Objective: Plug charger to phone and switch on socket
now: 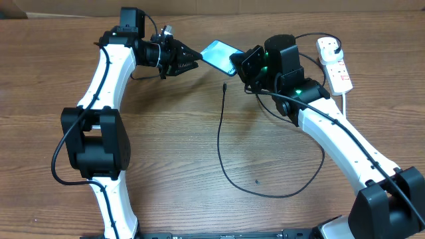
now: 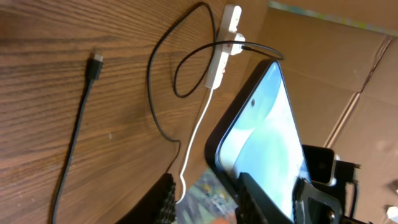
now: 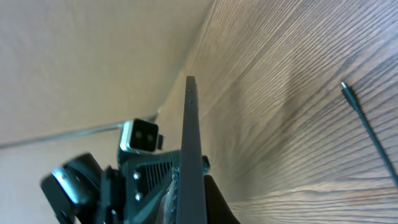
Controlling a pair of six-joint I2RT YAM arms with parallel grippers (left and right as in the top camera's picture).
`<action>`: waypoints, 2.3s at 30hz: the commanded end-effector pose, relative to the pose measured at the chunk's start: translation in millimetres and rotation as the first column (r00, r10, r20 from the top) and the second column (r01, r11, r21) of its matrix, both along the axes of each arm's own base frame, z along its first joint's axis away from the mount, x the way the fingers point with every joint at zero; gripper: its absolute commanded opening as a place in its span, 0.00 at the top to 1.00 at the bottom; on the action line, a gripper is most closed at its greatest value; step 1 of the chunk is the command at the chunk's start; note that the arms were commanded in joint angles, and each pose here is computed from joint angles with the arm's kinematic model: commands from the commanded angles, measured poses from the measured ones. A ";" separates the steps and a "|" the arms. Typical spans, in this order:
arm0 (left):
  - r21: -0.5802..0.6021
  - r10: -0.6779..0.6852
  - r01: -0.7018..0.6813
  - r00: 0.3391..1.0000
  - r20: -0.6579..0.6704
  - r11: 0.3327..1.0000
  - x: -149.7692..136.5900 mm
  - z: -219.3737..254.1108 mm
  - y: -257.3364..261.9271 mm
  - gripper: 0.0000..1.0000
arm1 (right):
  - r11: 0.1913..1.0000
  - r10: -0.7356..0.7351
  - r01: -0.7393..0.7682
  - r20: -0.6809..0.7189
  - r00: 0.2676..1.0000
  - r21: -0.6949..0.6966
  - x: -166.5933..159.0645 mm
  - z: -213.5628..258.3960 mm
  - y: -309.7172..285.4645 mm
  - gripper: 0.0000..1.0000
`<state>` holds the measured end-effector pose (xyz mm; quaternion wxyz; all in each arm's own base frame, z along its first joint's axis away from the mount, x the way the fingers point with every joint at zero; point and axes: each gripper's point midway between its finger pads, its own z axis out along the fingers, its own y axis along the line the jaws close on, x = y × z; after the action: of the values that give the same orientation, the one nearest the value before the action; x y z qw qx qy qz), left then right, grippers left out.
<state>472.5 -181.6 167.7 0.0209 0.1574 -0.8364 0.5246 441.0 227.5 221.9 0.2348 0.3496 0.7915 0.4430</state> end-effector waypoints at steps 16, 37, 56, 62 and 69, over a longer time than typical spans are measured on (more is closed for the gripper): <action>-0.133 0.023 -0.030 0.998 -0.054 0.991 10.4 41.3 -51.8 0.73 | 0.945 -0.124 0.133 -0.049 0.991 0.300 13.8 43.1 17.6 0.96; -0.141 0.147 -0.151 0.988 -0.037 0.978 39.0 55.4 -71.1 0.83 | 0.947 -0.119 0.134 -0.069 0.991 0.294 4.3 39.1 33.2 0.96; -0.238 0.145 -0.125 0.987 0.069 0.963 50.4 88.0 -85.2 0.58 | 0.971 -0.032 0.039 -0.034 0.999 0.236 -9.6 35.0 51.7 0.96; -0.254 0.154 -0.156 0.988 -0.028 0.955 47.8 88.5 -87.9 0.74 | 0.971 -0.012 0.017 -0.021 1.000 0.238 -14.0 37.5 60.3 0.96; -0.272 0.155 -0.187 0.979 -0.136 0.944 44.7 89.9 -89.1 0.84 | 0.971 -0.005 0.010 -0.022 1.000 0.238 -16.1 37.3 63.3 0.96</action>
<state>528.5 -254.8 236.4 0.0189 0.2708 -0.7426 0.6122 460.6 240.7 252.2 0.2477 0.4572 0.6928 0.4996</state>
